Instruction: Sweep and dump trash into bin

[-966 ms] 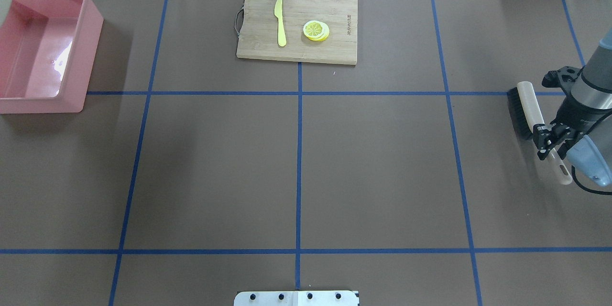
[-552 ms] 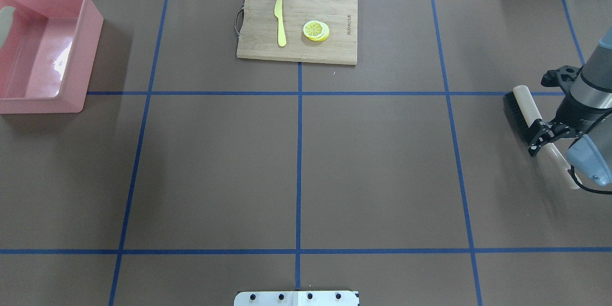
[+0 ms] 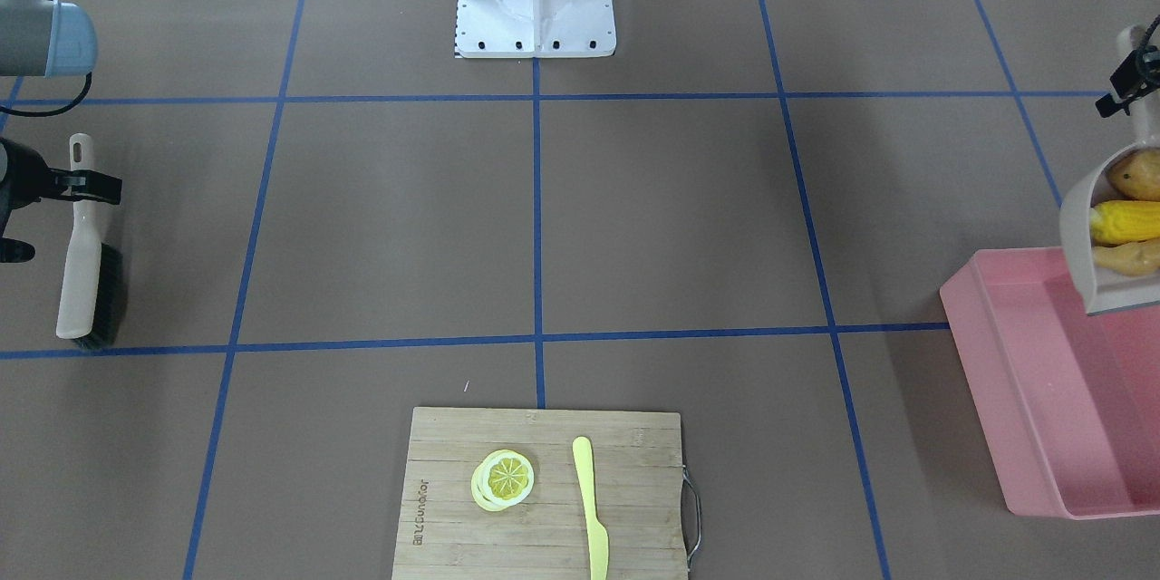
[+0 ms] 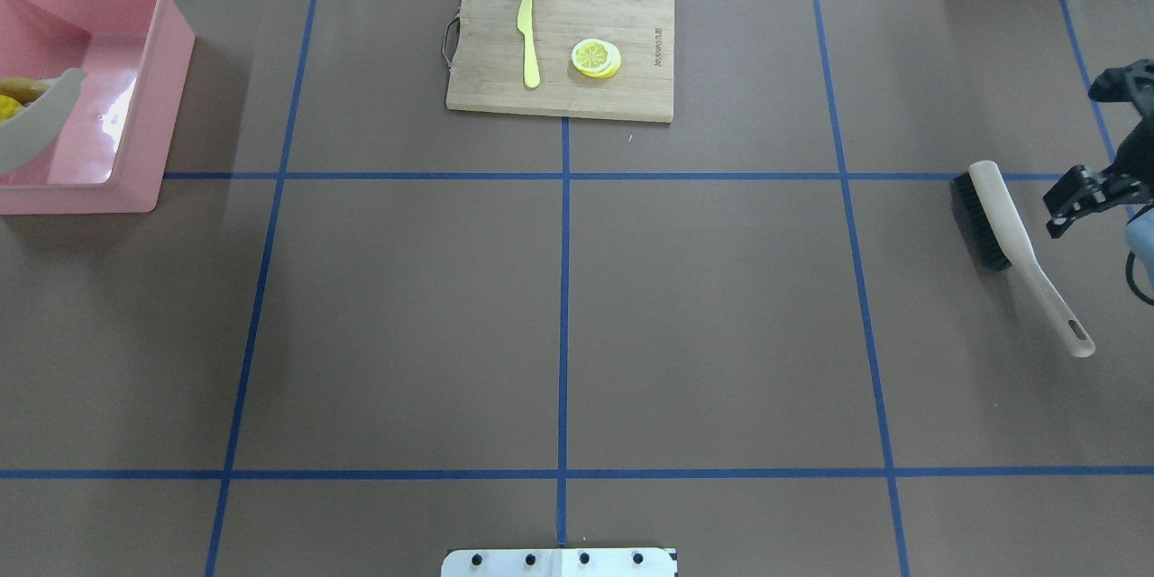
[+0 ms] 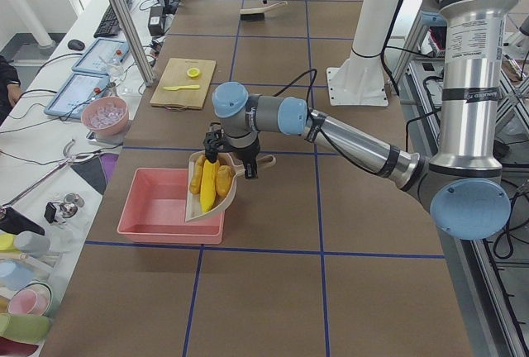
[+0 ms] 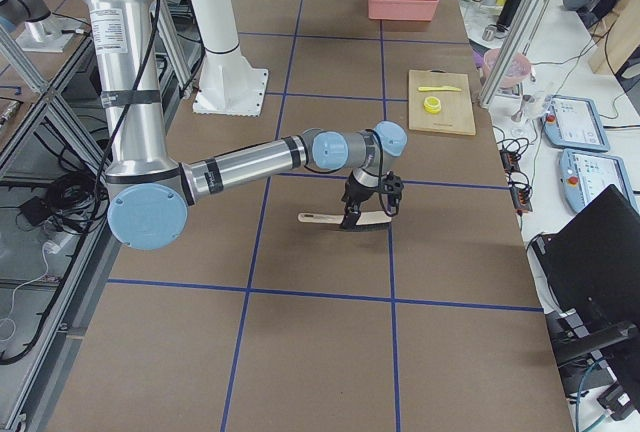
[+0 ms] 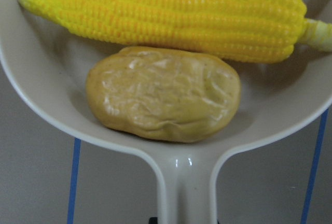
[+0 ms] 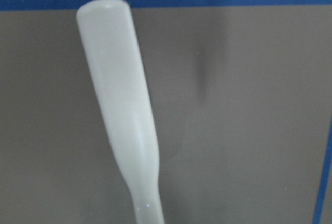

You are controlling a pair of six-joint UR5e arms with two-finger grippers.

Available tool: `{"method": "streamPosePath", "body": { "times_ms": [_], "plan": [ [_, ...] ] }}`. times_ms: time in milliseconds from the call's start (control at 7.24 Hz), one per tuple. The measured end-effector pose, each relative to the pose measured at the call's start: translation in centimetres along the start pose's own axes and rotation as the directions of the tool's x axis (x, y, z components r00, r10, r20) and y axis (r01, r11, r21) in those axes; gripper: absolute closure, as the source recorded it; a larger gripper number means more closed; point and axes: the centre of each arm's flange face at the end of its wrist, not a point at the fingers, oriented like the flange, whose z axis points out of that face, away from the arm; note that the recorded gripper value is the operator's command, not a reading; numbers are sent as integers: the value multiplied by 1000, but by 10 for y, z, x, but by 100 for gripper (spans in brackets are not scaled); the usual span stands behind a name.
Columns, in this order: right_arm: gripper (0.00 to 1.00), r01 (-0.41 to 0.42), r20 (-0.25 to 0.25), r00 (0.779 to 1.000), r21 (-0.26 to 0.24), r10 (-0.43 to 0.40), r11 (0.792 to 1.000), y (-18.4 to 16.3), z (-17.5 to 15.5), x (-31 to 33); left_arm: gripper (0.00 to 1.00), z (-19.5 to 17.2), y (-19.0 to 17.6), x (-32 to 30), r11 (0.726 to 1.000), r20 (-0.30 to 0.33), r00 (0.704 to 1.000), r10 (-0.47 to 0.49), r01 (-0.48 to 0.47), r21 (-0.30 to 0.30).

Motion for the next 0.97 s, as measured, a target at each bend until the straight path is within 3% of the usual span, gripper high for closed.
{"method": "streamPosePath", "body": {
  "times_ms": [414, 690, 966],
  "plan": [
    [0, 95, -31, 995, 156, -91, 983, 7, -44, 94, 100, 3, -19, 11, 997, 12, 999, 42, -41, -71],
    [0, 153, -48, 988, 195, -146, 969, 33, -49, 149, 100, -4, -24, 21, 992, 21, 999, 30, -27, -119],
    [0, 173, -54, 985, 201, -165, 964, 46, -48, 171, 100, -17, -26, 34, 982, 35, 999, 28, -21, -187]
  ]
}}
